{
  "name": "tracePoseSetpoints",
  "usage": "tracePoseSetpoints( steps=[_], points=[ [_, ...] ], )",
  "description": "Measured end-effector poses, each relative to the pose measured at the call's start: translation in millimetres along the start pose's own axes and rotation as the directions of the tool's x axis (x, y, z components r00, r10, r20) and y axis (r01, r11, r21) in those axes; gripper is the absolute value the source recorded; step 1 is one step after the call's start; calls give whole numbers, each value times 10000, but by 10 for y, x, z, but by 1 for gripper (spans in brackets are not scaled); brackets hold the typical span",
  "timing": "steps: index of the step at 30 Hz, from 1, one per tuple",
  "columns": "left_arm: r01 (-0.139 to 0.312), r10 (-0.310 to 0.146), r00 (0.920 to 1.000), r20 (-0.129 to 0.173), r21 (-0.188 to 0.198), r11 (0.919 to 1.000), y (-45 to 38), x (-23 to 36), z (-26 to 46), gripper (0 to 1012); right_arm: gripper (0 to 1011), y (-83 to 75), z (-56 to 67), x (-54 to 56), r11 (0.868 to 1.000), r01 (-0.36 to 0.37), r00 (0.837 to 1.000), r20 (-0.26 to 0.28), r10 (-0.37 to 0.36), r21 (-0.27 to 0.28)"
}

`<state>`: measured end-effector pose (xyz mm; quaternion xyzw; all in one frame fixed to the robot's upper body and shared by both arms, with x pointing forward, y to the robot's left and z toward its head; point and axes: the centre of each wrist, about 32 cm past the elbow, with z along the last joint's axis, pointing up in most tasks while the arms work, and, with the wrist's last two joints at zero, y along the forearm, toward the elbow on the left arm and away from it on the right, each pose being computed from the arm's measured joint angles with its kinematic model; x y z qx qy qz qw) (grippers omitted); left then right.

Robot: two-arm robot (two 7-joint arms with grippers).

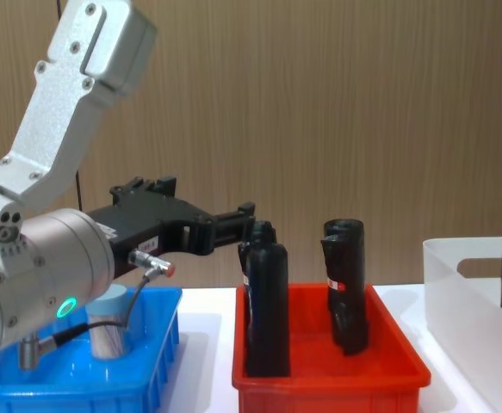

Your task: Pick the cotton swabs from the blue box and place them into the white box.

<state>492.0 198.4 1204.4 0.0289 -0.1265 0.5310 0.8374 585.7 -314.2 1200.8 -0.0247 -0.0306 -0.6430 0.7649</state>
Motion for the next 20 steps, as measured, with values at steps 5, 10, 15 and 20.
tracePoseSetpoints(
  steps=[5,10,15,20],
  points=[
    [0,0,10000,0,0,10000,0,0,0,1004,1001,-2,-12,8,10000,25,10000,-17,-25,27],
    [-1,1,10000,-1,0,10000,0,0,0,1004,1002,-8,-27,13,10000,43,10000,-54,-42,29],
    [-1,1,10000,0,0,10000,0,0,0,1004,1002,-12,-36,16,10000,51,10000,-63,-51,33],
    [-1,1,10000,-1,0,10000,0,0,0,1004,1002,-15,-43,19,10000,56,10000,-69,-56,30]
  ],
)
